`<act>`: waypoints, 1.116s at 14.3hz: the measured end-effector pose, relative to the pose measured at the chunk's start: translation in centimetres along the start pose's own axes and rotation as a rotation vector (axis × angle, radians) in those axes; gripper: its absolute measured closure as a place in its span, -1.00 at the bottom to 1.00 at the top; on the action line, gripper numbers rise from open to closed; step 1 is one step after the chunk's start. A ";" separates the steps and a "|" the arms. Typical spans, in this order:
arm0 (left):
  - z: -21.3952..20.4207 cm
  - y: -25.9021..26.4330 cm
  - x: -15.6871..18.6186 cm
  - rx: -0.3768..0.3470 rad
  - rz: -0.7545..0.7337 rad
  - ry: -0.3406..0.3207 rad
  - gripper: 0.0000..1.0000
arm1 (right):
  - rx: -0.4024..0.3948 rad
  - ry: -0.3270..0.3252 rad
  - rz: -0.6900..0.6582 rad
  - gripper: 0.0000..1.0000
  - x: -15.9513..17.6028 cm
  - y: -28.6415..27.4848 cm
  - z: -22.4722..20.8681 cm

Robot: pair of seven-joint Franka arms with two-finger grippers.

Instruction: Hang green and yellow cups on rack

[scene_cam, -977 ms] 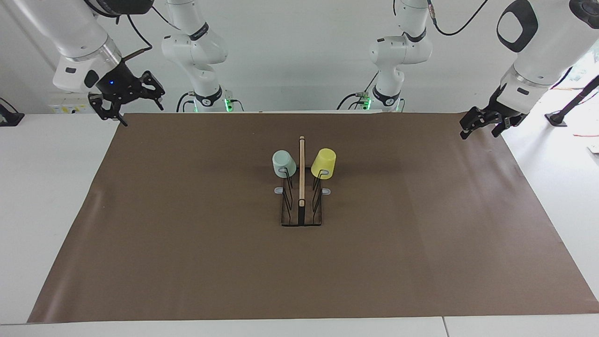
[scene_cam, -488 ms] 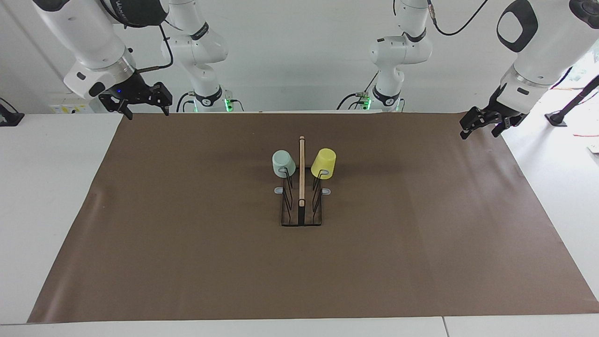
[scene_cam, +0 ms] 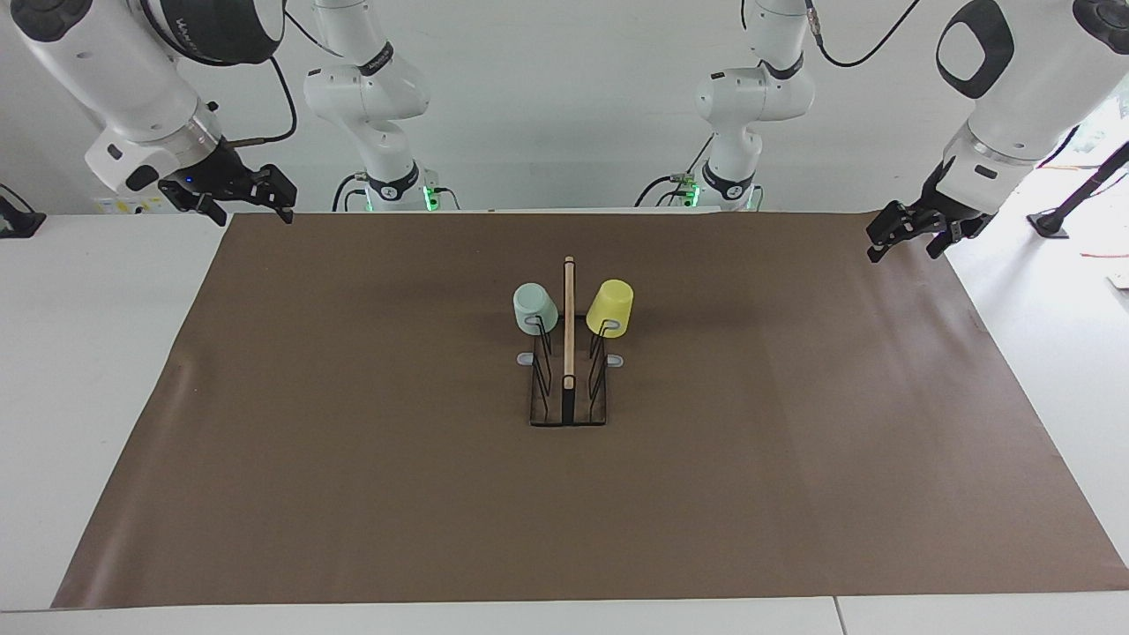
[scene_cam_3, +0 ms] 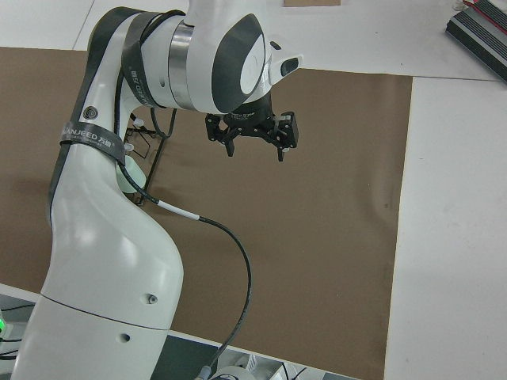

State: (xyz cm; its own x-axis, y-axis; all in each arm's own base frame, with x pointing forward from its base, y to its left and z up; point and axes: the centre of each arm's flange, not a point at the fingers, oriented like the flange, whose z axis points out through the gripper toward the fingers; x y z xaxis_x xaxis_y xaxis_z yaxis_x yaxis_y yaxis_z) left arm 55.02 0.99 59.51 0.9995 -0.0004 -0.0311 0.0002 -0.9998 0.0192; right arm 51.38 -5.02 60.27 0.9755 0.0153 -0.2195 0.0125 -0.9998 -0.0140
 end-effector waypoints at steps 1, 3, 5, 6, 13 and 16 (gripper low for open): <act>0.0 0.0 0.0 0.000 0.000 0.000 -1.00 | 0.000 0.001 -0.001 -1.00 0.0 -0.1 -0.1; 0.0 0.0 0.0 0.000 0.000 0.000 -1.00 | -0.001 0.004 -0.002 -1.00 -0.1 -0.1 -0.2; 0.0 0.0 0.0 0.000 0.000 0.000 -1.00 | -0.001 0.010 -0.001 -1.00 -0.1 -0.1 -0.2; 0.0 0.0 0.0 0.000 0.000 0.000 -1.00 | -0.001 0.020 0.001 -1.00 0.0 0.1 -0.3; 0.0 0.0 0.0 0.000 0.000 0.000 -1.00 | 0.002 0.034 0.026 -1.00 0.0 1.4 -0.4; 0.0 0.0 0.0 0.000 0.000 0.000 -1.00 | 0.004 0.039 0.036 -1.00 -0.1 1.9 -0.5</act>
State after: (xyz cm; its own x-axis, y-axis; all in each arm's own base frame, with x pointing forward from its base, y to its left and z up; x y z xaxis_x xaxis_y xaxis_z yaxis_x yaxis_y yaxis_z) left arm 55.02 0.99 59.51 0.9995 -0.0004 -0.0311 0.0002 -0.9998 0.0191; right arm 51.46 -6.95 60.71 0.9830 -0.0213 -0.1822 -0.0237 -0.9997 -0.0106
